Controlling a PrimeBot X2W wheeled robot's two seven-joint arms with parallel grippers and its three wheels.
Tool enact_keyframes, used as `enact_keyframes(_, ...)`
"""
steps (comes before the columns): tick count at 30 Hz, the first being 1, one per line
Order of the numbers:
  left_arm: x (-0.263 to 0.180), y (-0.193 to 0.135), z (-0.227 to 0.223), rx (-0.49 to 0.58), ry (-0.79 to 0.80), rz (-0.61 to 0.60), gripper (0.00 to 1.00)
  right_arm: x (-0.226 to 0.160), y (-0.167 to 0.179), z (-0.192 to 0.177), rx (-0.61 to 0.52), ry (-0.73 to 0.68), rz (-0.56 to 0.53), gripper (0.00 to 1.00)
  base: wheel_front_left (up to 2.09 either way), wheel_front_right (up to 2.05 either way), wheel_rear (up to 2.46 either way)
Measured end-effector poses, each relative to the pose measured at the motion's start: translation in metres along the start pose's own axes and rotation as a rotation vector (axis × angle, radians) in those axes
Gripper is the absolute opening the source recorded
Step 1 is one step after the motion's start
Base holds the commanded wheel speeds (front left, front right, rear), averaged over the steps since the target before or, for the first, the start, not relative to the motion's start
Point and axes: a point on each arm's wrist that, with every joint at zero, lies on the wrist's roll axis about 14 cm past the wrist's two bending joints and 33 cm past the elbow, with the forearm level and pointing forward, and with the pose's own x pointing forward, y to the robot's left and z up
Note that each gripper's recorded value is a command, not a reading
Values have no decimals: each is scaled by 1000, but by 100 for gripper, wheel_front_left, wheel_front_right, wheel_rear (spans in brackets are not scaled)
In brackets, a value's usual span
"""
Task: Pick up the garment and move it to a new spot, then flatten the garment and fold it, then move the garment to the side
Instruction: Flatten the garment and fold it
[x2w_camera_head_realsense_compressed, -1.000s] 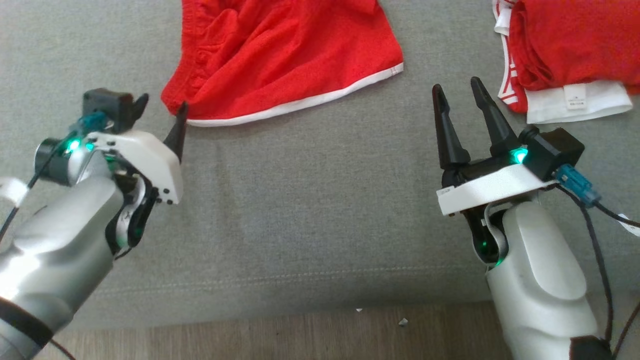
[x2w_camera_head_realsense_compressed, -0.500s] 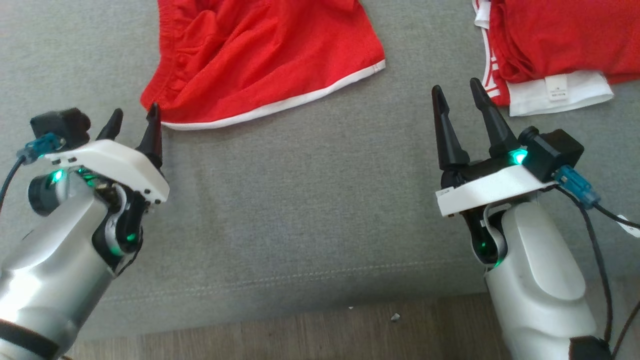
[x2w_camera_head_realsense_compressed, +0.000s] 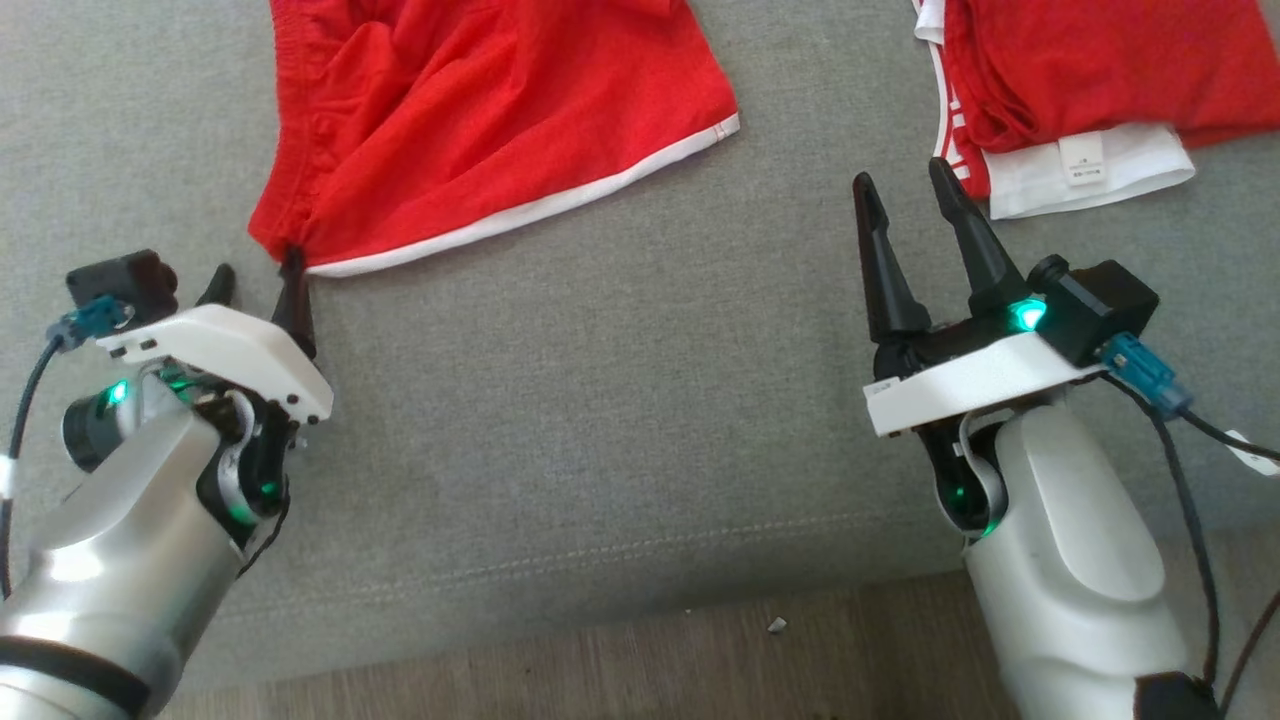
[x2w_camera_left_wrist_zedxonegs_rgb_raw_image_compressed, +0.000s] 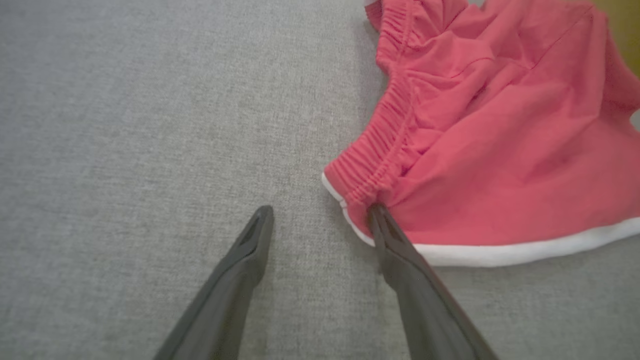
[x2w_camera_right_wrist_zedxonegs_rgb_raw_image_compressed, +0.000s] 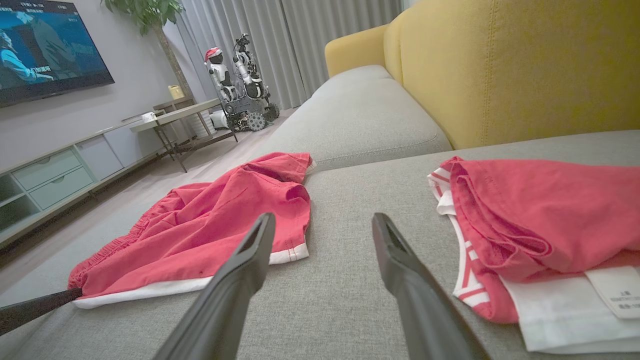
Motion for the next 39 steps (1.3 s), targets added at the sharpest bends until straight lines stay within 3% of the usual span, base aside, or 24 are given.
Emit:
enact_keyframes(10, 11, -5, -2, -13, 15, -12, 100, 1, 0, -6, 4, 12, 1, 100, 0, 0, 0)
enact_keyframes(11, 12, -6, -2, -23, 17, -16, 88, 2, 0, -7, 5, 14, 2, 100, 0, 0, 0)
enact_keyframes(14, 16, -14, -2, -67, 26, -51, 0, 3, 0, -10, 8, 21, 2, 100, 0, 0, 0)
enact_keyframes(23, 19, -18, 4, -50, 1, -64, 0, 9, 2, -15, 15, 29, 8, 100, 0, 0, 0)
enact_keyframes(30, 16, -19, 37, -41, -107, -55, 0, 31, 10, -9, 26, 33, 42, 100, 0, 0, 0)
enact_keyframes(34, 9, -24, 63, -36, -202, -60, 0, 49, 10, -15, 82, 92, 39, 100, 0, 0, 0)
enact_keyframes(39, -3, -23, 58, -43, -230, -49, 0, 58, 8, -56, 251, 303, 4, 100, 0, 0, 0)
